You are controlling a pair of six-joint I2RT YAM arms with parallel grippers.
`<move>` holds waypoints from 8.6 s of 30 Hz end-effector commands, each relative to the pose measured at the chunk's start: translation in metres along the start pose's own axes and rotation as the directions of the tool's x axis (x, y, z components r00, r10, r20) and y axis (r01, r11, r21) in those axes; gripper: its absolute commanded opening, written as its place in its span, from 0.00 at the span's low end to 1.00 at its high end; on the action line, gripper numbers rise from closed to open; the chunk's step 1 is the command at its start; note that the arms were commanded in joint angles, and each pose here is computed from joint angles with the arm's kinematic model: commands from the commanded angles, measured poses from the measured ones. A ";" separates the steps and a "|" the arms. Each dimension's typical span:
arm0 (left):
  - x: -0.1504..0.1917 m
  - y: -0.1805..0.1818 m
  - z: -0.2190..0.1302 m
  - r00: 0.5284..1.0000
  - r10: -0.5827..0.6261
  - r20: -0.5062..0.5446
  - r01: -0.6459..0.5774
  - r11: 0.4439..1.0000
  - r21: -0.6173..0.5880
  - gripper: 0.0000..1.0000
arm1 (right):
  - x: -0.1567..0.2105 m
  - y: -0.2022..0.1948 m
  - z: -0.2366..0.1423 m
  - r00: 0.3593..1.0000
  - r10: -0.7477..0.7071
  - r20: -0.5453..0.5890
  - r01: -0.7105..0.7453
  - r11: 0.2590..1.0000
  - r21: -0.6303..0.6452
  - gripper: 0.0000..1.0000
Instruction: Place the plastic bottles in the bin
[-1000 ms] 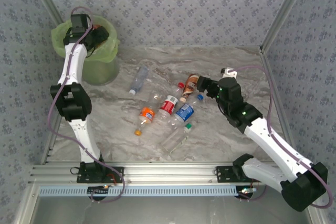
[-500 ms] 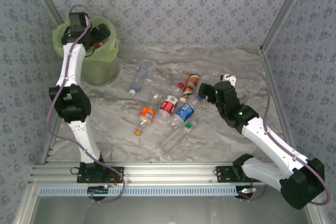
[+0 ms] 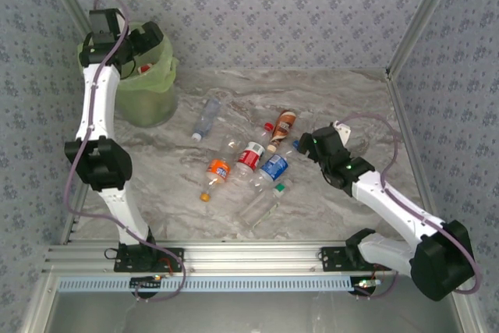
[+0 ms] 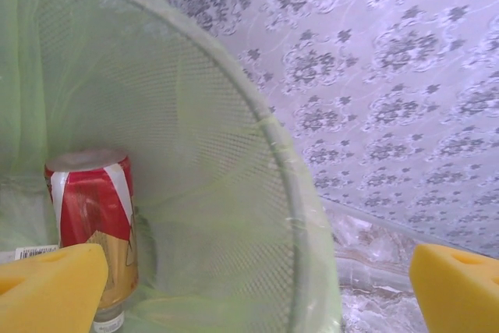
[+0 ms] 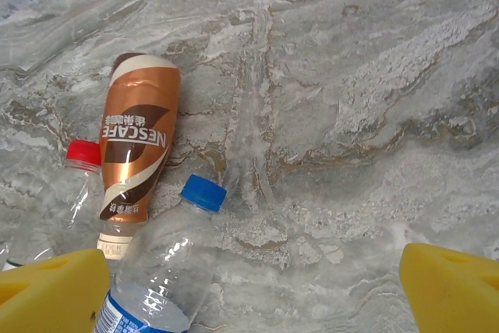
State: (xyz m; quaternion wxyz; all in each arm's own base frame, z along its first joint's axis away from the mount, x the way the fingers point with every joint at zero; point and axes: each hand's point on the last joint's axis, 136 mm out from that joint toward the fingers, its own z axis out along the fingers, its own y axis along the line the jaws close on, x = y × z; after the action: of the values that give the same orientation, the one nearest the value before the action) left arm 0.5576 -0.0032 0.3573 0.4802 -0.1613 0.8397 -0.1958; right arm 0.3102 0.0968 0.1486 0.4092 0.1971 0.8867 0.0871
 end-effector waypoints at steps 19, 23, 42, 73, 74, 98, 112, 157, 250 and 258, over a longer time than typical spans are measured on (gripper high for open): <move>0.083 -0.080 -0.104 0.997 0.036 0.070 -0.054 0.960 0.273 0.99 | 0.041 0.020 0.055 0.957 0.216 -0.194 -0.202 0.975 0.087 0.98; 0.125 -0.076 -0.105 0.995 -0.095 -0.002 0.090 0.936 0.340 0.99 | 0.046 0.022 0.063 0.953 0.249 -0.171 -0.233 0.966 0.110 0.96; 0.292 -0.117 -0.100 0.940 0.093 -0.329 0.037 0.929 0.368 0.99 | 0.066 0.060 0.101 0.938 0.235 -0.256 -0.219 0.972 0.088 0.87; 0.316 -0.112 -0.081 0.917 0.150 -0.370 -0.014 0.938 0.346 0.99 | 0.079 0.050 0.113 0.942 0.257 -0.218 -0.240 0.966 0.099 0.57; 0.317 -0.112 -0.080 0.915 0.158 -0.371 -0.022 0.938 0.347 0.99 | 0.077 0.049 0.111 0.943 0.257 -0.209 -0.242 0.965 0.097 0.57; 0.361 -0.127 -0.065 0.833 0.303 -0.463 -0.093 0.902 0.422 0.99 | 0.023 0.063 0.064 0.955 0.292 -0.050 -0.296 0.948 -0.113 0.44; 0.400 -0.166 -0.076 0.740 0.472 -0.480 -0.109 0.787 0.607 0.99 | -0.011 0.089 0.030 0.943 0.334 0.009 -0.318 0.904 -0.287 0.41; 0.449 -0.216 -0.109 0.632 0.657 -0.412 0.010 0.525 0.851 0.63 | -0.049 0.149 -0.020 0.969 0.242 0.052 -0.174 0.815 -0.553 0.43; -0.028 -0.046 -0.109 0.819 0.380 0.429 -0.328 0.925 -0.193 0.44 | -0.054 0.141 -0.054 0.985 -0.124 0.116 0.166 0.850 -0.500 0.98; -0.065 0.007 -0.095 0.785 0.444 0.432 -0.334 0.891 -0.307 0.46 | -0.055 0.137 -0.059 0.986 -0.115 0.122 0.161 0.854 -0.495 0.98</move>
State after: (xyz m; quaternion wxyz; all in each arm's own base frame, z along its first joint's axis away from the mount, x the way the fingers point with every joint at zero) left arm 0.4941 0.0350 0.4269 0.6639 -0.0885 0.7419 0.0318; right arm 0.3398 0.2018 0.2663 0.4850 0.0212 0.8268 0.2842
